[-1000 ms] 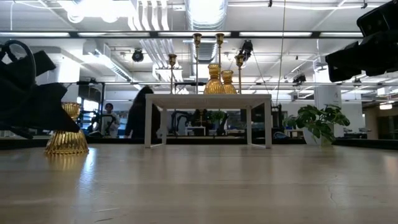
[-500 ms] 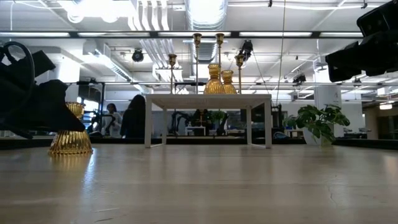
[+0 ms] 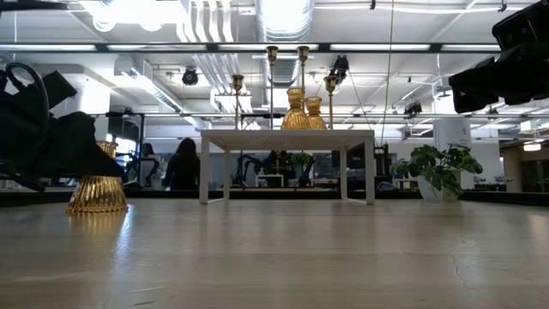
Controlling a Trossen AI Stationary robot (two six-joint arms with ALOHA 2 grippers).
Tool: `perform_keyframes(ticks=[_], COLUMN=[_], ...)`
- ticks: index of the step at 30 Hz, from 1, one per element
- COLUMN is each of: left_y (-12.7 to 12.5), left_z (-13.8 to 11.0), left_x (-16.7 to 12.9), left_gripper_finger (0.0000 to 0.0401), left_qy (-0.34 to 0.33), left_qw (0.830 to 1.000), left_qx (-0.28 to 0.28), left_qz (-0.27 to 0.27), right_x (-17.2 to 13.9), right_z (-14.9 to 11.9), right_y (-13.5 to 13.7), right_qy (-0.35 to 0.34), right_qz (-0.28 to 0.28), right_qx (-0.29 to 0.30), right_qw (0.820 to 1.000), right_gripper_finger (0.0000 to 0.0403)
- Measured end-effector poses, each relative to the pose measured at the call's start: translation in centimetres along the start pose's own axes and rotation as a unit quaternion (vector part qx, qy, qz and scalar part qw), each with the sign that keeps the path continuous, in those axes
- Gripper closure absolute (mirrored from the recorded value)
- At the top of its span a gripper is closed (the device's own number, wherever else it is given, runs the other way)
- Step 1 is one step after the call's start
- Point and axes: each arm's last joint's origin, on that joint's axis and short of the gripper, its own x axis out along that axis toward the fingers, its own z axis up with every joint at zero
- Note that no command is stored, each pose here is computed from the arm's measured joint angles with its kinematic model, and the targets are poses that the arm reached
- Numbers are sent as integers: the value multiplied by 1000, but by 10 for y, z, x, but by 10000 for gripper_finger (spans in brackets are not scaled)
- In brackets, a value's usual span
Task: Pick & Place candle stick holders
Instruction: Put the orange candle holder on the shelf
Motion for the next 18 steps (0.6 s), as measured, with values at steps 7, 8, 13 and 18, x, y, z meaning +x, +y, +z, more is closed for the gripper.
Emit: perform_keyframes(ticks=[7, 8, 13, 18], left_y=[7, 8, 11, 10], left_z=[-4, -4, -6, -5], left_x=[10, 11, 14, 14], left_gripper_finger=[70, 75, 134, 229], left_qy=[-23, -23, -26, -54], left_qw=[999, 999, 999, 998], left_qx=[-19, -19, -24, -24], left_qz=[-11, -11, -13, -30], right_x=[0, 0, 0, 0], right_z=[0, 0, 0, 0], right_y=[0, 0, 0, 0], right_qy=[0, 0, 0, 0], right_qz=[0, 0, 0, 0], right_qx=[0, 0, 0, 0], right_qw=[1000, 1000, 1000, 1000], right_gripper_finger=[394, 394, 394, 394])
